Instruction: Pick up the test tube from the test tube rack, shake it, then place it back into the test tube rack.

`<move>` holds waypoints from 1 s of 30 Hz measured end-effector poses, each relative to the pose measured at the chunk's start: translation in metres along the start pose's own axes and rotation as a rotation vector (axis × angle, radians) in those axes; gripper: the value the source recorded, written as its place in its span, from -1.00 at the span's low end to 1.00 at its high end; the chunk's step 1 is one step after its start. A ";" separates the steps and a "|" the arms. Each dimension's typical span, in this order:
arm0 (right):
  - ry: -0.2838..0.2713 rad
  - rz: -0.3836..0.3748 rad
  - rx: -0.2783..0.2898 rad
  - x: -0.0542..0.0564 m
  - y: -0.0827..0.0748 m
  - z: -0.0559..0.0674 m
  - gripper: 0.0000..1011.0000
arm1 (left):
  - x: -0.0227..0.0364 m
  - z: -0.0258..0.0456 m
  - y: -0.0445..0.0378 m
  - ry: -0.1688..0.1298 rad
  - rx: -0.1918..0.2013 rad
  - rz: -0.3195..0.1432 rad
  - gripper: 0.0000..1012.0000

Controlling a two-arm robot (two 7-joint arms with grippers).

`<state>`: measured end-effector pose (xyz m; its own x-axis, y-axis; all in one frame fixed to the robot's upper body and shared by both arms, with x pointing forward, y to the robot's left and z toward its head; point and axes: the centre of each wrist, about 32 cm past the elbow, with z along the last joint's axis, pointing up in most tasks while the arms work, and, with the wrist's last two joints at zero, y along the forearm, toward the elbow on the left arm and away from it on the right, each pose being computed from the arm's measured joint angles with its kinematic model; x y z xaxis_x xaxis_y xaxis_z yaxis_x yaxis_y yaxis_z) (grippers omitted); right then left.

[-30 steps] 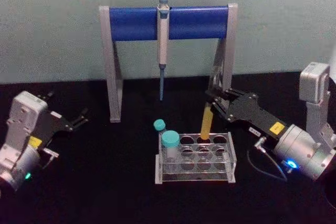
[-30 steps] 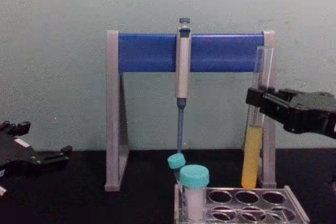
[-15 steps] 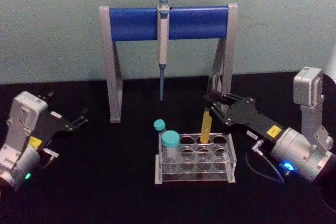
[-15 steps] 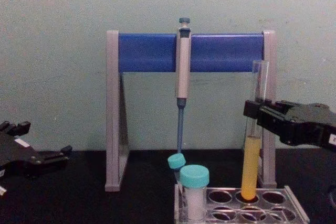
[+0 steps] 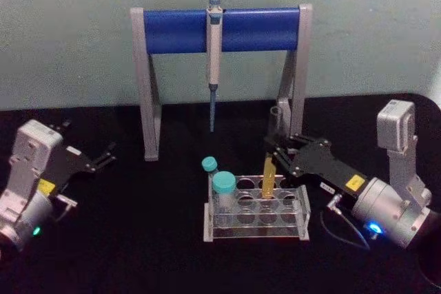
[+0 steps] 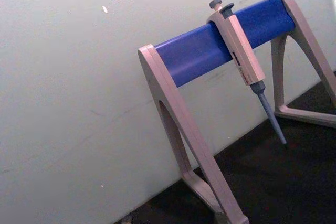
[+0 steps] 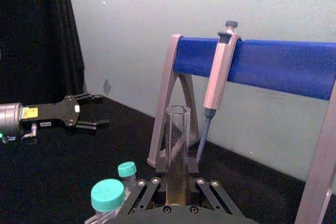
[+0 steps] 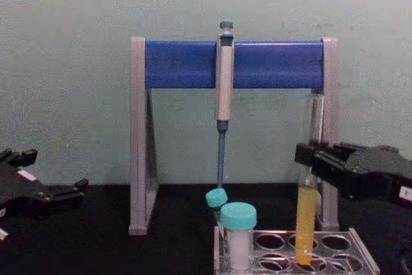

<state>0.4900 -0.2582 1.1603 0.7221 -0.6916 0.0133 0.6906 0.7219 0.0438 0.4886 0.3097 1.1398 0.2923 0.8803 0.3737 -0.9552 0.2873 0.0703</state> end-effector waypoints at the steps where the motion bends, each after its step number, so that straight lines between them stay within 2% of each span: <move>1: 0.000 0.000 0.000 0.000 0.000 0.000 -0.56 | 0.0000 0.0000 0.0000 0.000 0.000 0.000 1.00; 10: 0.019 -0.017 -0.017 -0.002 -0.001 -0.010 -0.56 | 0.0000 0.0000 0.0000 0.000 0.000 0.000 0.99; 30: 0.031 -0.034 -0.047 -0.005 -0.001 -0.021 -0.56 | 0.0000 0.0000 0.0000 0.000 0.000 0.000 1.00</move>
<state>0.4866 -0.2555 1.1397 0.6985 -0.7154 -0.0187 0.7154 0.6987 -0.0035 0.4886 0.3097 1.1398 0.2922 0.8803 0.3737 -0.9553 0.2873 0.0702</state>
